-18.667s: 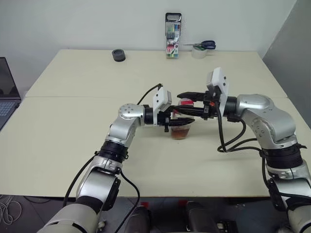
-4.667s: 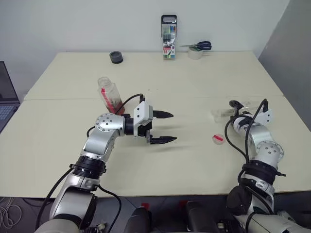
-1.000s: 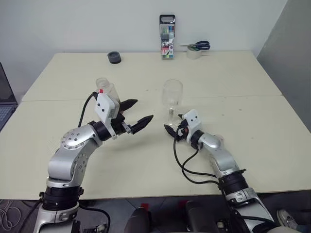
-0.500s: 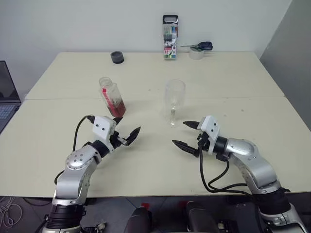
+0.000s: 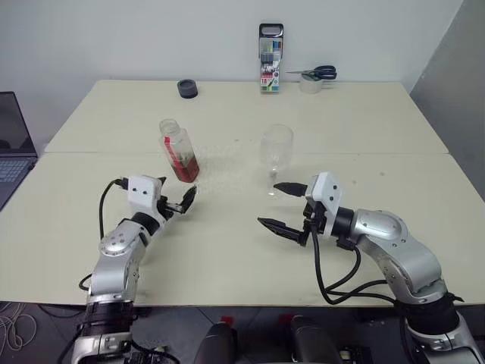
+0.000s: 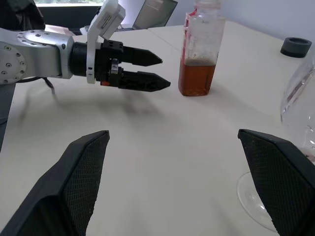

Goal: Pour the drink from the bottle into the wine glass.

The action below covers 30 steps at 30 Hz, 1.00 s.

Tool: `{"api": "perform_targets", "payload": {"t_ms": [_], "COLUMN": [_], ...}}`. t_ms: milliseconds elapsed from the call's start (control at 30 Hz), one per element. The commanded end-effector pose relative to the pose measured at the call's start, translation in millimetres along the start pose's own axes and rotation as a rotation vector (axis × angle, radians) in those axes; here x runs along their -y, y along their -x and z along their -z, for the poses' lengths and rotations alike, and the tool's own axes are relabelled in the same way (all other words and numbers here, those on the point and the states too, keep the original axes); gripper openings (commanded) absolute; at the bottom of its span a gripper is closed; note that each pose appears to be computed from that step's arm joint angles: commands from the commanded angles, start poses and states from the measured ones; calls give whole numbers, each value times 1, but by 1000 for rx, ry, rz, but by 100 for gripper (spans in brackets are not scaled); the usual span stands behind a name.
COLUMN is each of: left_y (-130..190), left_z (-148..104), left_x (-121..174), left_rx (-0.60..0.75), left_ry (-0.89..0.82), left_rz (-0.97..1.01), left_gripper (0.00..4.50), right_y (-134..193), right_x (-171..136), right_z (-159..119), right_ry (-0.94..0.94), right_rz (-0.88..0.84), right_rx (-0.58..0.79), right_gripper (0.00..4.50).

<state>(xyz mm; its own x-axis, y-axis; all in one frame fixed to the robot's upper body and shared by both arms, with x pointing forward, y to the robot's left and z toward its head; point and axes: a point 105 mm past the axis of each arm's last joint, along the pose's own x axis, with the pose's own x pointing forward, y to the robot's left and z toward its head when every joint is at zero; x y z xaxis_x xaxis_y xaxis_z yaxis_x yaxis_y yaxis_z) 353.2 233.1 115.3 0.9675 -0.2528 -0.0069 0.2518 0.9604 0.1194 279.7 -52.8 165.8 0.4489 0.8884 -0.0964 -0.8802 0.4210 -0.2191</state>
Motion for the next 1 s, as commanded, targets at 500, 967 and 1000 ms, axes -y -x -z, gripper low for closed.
{"api": "perform_targets", "payload": {"t_ms": [500, 967, 1000], "left_y": [-29, -55, -57], "left_z": [-16, -33, -33], "left_x": [-21, -16, -16], "left_rx": [28, 57, 58], "left_ry": [-70, -96, -95], "left_rz": [7, 38, 38], "left_gripper": [450, 450, 450], "right_y": [-1, 1, 1], "right_x": [-8, -7, -7], "right_z": [-17, -23, -23], "right_ry": [43, 44, 44], "right_rz": [-39, -24, -21], "right_rx": [29, 34, 34], "right_gripper": [448, 448, 448]}}
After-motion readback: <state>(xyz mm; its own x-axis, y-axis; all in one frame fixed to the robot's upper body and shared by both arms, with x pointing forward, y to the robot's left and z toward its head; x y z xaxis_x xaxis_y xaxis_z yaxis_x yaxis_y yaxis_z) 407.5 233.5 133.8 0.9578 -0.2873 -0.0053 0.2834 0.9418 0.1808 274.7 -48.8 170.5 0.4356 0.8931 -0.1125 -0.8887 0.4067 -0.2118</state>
